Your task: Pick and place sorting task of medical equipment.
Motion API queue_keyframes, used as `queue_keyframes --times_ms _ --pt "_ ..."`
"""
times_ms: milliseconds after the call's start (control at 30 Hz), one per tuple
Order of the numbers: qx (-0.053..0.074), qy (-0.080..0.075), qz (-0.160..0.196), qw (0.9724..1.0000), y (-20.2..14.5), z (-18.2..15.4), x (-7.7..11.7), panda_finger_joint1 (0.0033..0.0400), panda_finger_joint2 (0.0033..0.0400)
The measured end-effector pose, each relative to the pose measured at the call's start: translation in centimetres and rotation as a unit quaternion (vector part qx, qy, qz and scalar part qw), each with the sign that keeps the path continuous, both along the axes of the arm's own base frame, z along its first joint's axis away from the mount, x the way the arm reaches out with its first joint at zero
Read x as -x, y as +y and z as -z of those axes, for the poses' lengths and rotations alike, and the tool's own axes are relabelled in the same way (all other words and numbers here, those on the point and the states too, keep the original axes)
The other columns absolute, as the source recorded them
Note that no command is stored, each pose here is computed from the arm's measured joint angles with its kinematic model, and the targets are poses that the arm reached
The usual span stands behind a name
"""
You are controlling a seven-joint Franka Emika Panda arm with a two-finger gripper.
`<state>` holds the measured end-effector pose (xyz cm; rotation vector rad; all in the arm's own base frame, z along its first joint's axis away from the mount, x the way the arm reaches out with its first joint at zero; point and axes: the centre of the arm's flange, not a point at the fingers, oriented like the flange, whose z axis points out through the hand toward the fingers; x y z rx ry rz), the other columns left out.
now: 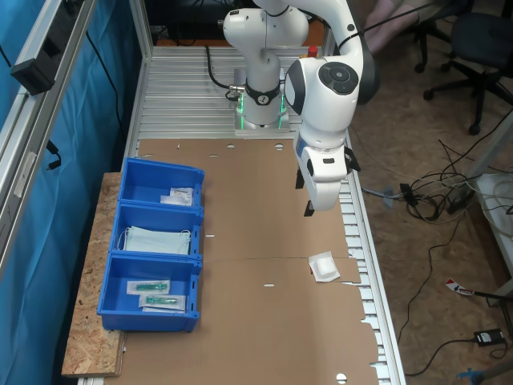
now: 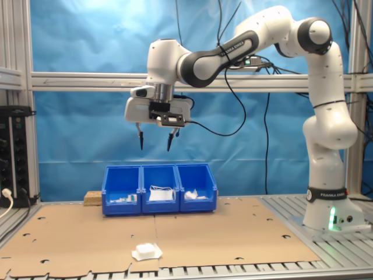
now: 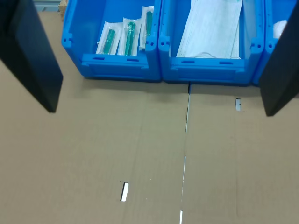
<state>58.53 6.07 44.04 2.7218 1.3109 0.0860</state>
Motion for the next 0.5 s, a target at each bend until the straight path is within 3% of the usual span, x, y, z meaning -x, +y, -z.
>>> queue_keyframes --times_ms 500 --pt "-0.001 0.000 -0.007 1.0000 0.81 0.04 0.08 0.0400 0.0400"
